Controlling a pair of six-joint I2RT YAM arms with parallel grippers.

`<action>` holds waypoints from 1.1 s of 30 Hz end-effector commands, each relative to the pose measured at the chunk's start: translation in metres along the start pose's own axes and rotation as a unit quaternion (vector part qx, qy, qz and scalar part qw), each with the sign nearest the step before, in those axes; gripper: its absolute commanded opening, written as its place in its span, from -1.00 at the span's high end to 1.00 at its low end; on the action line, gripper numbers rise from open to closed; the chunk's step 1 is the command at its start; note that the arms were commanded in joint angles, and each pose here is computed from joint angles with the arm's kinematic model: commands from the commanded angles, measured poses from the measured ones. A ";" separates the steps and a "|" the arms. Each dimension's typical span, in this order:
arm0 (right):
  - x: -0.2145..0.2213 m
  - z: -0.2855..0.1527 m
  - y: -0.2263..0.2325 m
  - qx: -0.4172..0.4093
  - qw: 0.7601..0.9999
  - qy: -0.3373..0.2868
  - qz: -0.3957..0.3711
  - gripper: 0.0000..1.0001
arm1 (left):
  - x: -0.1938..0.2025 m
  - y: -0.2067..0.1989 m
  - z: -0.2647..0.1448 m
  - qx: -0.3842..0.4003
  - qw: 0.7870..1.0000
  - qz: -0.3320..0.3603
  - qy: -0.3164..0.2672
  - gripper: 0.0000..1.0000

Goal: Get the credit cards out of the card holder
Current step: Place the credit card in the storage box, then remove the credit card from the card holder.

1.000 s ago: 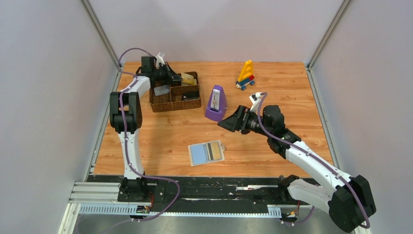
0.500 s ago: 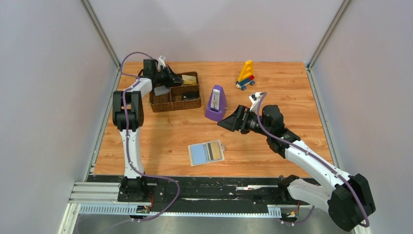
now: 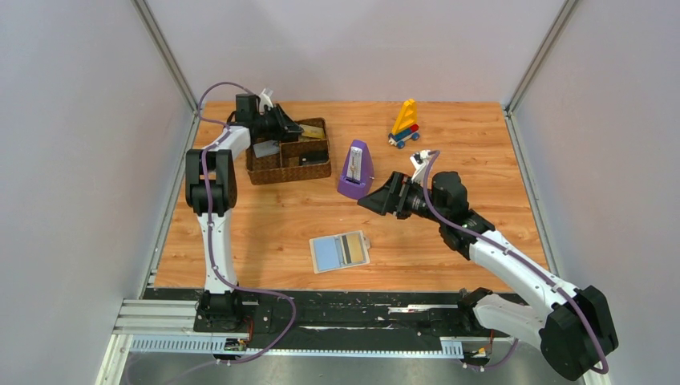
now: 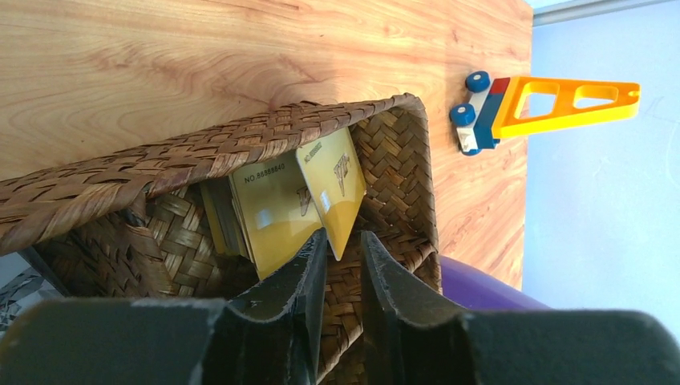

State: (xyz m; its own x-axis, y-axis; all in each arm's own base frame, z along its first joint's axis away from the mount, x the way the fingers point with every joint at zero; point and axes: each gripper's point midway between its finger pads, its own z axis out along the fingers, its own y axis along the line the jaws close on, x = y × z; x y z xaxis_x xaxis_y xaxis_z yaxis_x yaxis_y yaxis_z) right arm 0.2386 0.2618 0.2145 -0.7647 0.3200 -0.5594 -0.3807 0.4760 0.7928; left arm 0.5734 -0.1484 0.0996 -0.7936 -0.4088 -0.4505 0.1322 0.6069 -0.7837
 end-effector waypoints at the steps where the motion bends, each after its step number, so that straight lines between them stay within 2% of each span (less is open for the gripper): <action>1: -0.019 0.001 0.019 -0.022 0.999 -0.026 -0.025 -1.00 | -0.012 -0.004 -0.002 0.003 1.000 0.022 -0.010 0.38; 11: -0.017 0.003 0.015 -0.011 1.000 -0.018 -0.016 -1.00 | -0.017 -0.013 -0.012 -0.010 0.999 0.034 -0.009 0.14; 18: -0.018 0.000 0.005 0.034 0.999 -0.009 -0.021 -1.00 | -0.021 -0.028 -0.022 -0.007 0.999 0.037 -0.008 0.07; 23: -0.015 0.000 -0.010 0.086 0.996 0.017 -0.013 -0.99 | -0.013 -0.061 -0.038 0.035 0.999 0.037 0.004 0.05; 29: 0.005 -0.002 -0.024 0.120 0.991 0.062 0.020 -0.81 | -0.002 -0.093 -0.070 0.046 0.997 0.055 0.002 0.04; 33: 0.022 -0.005 -0.034 0.133 0.987 0.084 0.045 -0.73 | 0.023 -0.101 -0.096 0.028 0.998 0.050 0.013 0.03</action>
State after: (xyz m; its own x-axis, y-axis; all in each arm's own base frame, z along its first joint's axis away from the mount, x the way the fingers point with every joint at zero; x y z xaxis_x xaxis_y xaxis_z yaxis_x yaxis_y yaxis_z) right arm 0.2433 0.2492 0.1863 -0.8434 0.2553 -0.4727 -0.2142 0.6471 0.7317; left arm 0.5178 -0.1525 0.1639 -0.8153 -0.3613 -0.4525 0.1698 0.5980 -0.7833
